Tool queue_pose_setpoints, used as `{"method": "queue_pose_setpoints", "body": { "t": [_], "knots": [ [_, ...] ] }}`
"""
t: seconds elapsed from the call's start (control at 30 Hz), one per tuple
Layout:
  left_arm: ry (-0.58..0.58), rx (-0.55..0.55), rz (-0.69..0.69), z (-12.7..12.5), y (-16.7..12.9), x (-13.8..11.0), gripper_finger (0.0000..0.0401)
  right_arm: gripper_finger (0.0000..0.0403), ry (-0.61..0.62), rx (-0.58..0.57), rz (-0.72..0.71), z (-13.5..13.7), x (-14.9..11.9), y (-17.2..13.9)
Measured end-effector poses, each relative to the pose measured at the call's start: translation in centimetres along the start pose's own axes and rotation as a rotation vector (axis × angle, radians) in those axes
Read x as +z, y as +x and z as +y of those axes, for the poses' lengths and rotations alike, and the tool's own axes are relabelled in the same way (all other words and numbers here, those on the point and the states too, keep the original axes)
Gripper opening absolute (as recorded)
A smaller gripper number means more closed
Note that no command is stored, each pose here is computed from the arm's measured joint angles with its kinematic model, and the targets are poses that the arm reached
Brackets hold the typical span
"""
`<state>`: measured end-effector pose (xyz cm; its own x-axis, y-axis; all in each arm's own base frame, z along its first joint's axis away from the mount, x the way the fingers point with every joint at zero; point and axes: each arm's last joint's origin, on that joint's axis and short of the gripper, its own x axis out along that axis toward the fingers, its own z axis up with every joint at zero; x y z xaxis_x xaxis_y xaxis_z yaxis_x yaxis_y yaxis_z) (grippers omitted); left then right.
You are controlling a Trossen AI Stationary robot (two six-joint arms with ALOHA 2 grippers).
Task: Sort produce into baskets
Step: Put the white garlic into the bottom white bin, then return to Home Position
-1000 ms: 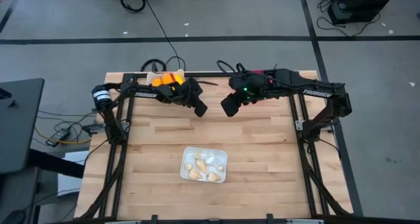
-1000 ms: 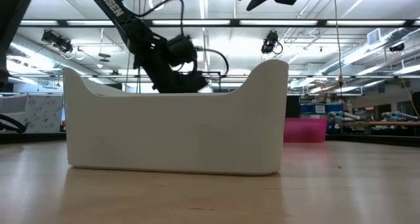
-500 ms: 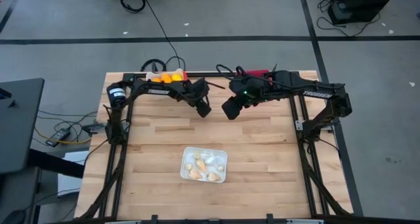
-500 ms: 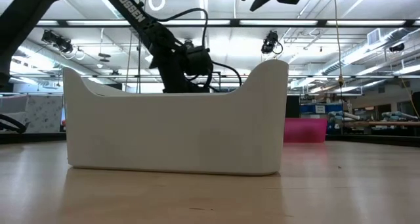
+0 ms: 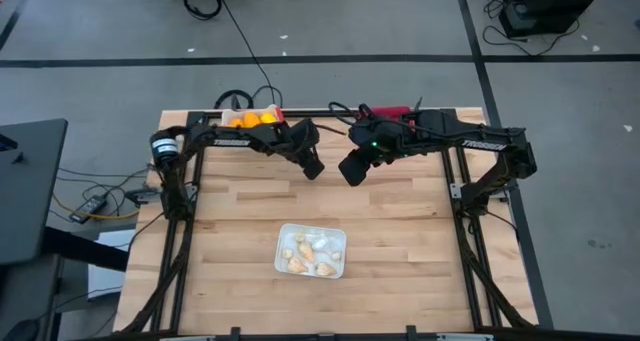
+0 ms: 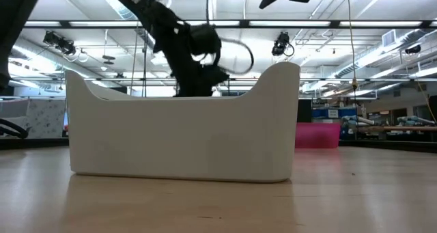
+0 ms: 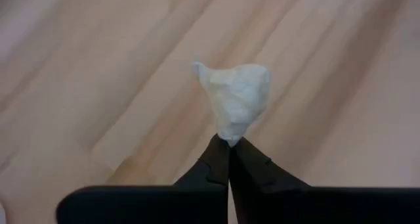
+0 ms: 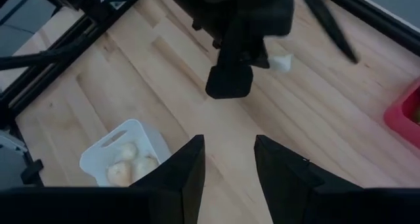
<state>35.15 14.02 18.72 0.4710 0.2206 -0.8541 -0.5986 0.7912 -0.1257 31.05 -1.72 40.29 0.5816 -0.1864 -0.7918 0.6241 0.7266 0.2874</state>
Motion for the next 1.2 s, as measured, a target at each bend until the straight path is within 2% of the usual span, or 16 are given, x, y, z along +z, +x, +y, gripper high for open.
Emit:
{"method": "queue_pose_setpoints", "body": {
  "t": [0.17, 0.27, 0.33, 0.43, 0.57, 0.63, 0.73, 0.87, 0.97, 1.07, 1.2],
  "knots": [
    [-0.044, -0.035, -0.115, -0.8, -3.7, 1.0, 0.0013, 0.0133, -0.027, -0.005, -0.010, 0.5, -0.4, -0.1],
    [-0.058, -0.055, -0.133, -1.2, -5.8, 0.9, 0.0009, 0.0126, -0.040, 0.002, -0.007, 0.9, -0.7, -0.2],
    [-0.041, -0.107, -0.138, -1.8, -7.5, 0.7, 0.0005, 0.0122, -0.050, 0.009, -0.003, 1.2, -1.0, -0.3],
    [0.064, -0.300, -0.095, -3.2, -9.8, -0.1, 0.0004, 0.0118, -0.063, 0.017, 0.000, 1.5, -1.3, -0.4],
    [0.220, -0.710, 0.083, -5.5, -12.2, -2.1, 0.0005, 0.0116, -0.075, 0.008, -0.009, 1.8, -1.6, -0.4],
    [0.262, -0.809, 0.165, -7.1, -12.9, -3.4, 0.0005, 0.0116, -0.078, 0.010, -0.008, 1.9, -1.7, -0.5],
    [0.328, -0.804, 0.265, -9.7, -13.3, -5.8, 0.0005, 0.0116, -0.078, 0.024, 0.004, 2.0, -1.8, -0.5],
    [0.438, -0.664, 0.355, -12.6, -12.9, -9.0, 0.0005, 0.0116, -0.082, 0.032, 0.007, 2.3, -2.0, -0.6],
    [0.438, -0.601, 0.358, -13.8, -12.8, -10.1, 0.0013, 0.0123, -0.078, 0.005, -0.022, 2.5, -2.3, -0.7],
    [0.407, -0.630, 0.334, -14.7, -12.9, -10.2, 0.0042, 0.0145, -0.096, 0.007, -0.021, 2.8, -2.6, -0.8],
    [0.370, -0.586, 0.328, -14.7, -12.9, -10.3, 0.0104, 0.0186, -0.131, 0.003, 0.006, 3.1, -3.3, -0.9]
  ]
}}
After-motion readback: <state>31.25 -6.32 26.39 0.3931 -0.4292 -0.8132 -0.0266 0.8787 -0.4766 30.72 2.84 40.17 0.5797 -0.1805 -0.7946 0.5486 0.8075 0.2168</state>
